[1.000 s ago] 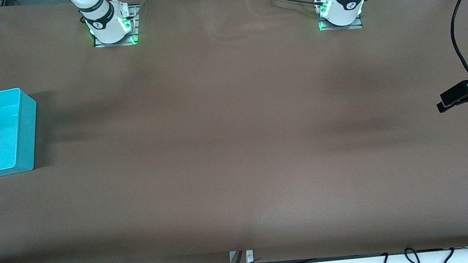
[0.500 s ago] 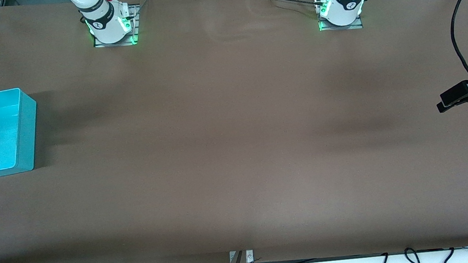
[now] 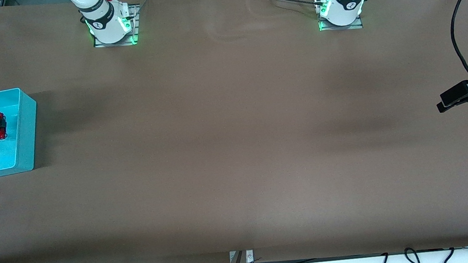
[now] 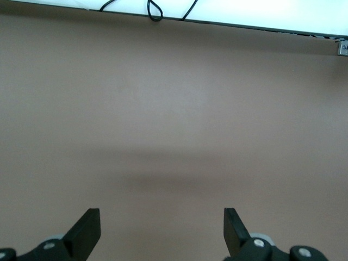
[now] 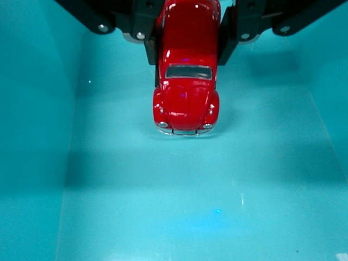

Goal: Wind red beetle toy and store in blue box

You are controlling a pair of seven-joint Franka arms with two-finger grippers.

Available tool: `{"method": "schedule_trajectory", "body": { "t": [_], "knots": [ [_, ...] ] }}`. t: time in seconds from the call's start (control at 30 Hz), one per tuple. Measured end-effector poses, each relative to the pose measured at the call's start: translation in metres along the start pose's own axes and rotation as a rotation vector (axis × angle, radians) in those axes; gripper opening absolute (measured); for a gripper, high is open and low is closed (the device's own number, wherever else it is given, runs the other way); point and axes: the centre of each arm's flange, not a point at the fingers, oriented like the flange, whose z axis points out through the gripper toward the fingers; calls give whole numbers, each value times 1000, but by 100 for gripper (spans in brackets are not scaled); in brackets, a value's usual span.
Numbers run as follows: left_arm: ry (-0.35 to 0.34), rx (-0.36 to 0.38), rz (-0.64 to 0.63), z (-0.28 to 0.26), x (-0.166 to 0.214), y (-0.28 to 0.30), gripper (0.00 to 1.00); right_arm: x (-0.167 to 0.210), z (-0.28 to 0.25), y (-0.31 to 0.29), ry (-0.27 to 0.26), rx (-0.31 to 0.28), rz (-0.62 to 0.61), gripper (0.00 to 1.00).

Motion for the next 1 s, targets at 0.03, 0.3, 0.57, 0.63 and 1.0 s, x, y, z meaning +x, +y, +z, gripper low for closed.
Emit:
{"method": "schedule_trajectory", "body": {
  "t": [0.03, 0.3, 0.57, 0.63, 1.0],
  "knots": [
    [0, 0, 0, 0, 0, 0, 100, 0, 1, 0, -1, 0, -1, 47],
    [0, 0, 0, 0, 0, 0, 100, 0, 3, -1, -4, 1, -6, 47],
    [0, 0, 0, 0, 0, 0, 100, 0, 3, -1, -5, 1, -6, 47],
    [0, 0, 0, 0, 0, 0, 100, 0, 4, -1, -5, 1, -6, 48],
    [0, 0, 0, 0, 0, 0, 100, 1, 3, -1, -4, 0, -6, 94]
  ]
}}
